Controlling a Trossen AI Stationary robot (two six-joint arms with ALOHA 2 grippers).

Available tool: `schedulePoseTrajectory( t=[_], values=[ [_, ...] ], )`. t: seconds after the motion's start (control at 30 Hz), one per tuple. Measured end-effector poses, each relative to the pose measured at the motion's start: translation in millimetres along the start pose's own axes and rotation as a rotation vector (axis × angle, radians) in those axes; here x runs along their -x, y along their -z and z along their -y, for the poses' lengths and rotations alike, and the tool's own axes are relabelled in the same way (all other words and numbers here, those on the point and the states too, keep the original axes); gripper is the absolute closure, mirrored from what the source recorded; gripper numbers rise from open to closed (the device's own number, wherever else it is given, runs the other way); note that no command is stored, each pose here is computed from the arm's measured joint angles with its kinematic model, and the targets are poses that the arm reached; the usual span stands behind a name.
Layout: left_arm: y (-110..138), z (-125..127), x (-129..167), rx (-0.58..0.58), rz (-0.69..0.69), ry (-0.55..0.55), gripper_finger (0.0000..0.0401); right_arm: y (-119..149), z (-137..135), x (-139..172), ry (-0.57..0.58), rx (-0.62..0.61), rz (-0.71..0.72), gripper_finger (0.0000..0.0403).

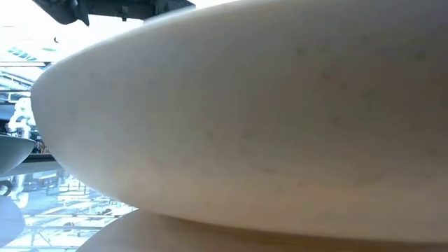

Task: Place and stack plates onto a shelf
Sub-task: Put the pink plate on the shelf

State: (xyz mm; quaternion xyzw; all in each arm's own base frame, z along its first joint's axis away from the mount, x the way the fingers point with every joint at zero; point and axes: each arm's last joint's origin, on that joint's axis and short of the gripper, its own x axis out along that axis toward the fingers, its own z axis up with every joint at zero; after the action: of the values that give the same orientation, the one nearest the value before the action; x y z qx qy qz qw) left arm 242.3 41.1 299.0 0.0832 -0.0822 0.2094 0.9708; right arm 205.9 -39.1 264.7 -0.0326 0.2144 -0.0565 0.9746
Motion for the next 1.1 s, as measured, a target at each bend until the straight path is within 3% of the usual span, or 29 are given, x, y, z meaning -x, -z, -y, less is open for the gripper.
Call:
schedulePoseTrajectory(
  t=[0.2, 0.5, 0.83, 1.1],
  values=[
    [-11.7, 7.8, 13.2, -0.013, -0.001, 0.033, 0.0194, -46.5, 30.2, -3.5, 0.110, -0.011, 0.161, 0.0402],
    [-15.6, 8.9, 51.7, -0.053, -0.008, -0.092, 0.0194, -96.7, 96.1, -39.8, 0.150, -0.017, 0.184, 0.0402],
    [4.6, -9.6, 101.5, 0.035, 0.142, -0.183, 0.0194, -113.2, 164.8, -94.6, 0.179, -0.044, 0.232, 0.0402],
    [6.6, -11.7, 106.8, 0.068, 0.154, -0.182, 0.0194, -90.2, 199.0, -128.1, 0.151, -0.122, 0.243, 0.0402]
  ],
)
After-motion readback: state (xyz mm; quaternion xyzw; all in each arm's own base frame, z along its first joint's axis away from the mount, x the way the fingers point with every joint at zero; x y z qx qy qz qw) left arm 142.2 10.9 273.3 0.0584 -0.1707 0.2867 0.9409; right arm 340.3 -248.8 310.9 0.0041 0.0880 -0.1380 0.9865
